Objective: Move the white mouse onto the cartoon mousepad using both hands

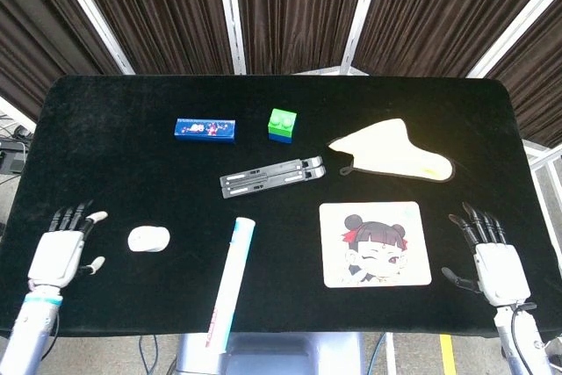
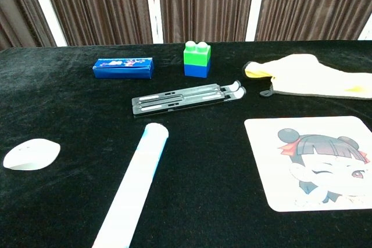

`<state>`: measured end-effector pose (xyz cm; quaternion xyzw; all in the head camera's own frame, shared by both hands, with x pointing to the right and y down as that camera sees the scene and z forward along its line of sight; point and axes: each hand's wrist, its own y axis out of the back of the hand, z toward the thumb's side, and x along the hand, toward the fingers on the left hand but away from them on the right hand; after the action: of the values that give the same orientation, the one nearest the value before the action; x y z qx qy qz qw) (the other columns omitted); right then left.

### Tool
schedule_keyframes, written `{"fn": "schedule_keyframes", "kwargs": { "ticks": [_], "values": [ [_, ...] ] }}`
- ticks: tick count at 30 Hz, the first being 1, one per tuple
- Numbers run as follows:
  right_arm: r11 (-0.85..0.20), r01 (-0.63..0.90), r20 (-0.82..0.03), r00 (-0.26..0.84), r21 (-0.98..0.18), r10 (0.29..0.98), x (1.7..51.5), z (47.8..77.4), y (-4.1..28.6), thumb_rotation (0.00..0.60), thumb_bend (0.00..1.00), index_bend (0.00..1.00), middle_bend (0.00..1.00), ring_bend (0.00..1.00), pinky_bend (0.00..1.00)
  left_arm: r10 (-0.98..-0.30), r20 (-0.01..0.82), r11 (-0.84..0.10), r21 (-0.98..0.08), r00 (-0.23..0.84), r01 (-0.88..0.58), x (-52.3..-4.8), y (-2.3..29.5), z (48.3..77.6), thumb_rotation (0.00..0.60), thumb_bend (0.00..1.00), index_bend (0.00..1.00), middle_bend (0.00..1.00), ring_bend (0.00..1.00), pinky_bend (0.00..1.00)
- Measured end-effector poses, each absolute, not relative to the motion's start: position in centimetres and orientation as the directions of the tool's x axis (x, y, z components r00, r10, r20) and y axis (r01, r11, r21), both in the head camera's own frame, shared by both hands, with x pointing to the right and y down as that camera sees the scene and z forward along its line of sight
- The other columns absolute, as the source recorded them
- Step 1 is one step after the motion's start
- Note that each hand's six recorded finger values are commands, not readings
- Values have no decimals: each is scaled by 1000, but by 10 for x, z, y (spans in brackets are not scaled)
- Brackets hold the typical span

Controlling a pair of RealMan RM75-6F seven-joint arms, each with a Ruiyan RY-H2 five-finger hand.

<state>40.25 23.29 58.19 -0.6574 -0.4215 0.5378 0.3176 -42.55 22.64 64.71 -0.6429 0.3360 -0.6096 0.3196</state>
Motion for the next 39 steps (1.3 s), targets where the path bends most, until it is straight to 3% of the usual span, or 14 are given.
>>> {"fn": "schedule_keyframes", "kwargs": {
  "ticks": [21, 39],
  "values": [
    [-445, 230, -439, 76, -866, 895, 402, 580, 233, 600, 155, 133, 0, 0, 0, -745, 667, -667, -744, 30, -28, -381, 212, 686, 600, 227, 244, 0, 0, 0],
    [-439, 244, -433, 79, -865, 898, 403, 577, 233, 600, 154, 133, 0, 0, 0, -716, 697, -698, -716, 47, -27, -359, 211, 706, 600, 230, 322, 0, 0, 0]
  ]
}}
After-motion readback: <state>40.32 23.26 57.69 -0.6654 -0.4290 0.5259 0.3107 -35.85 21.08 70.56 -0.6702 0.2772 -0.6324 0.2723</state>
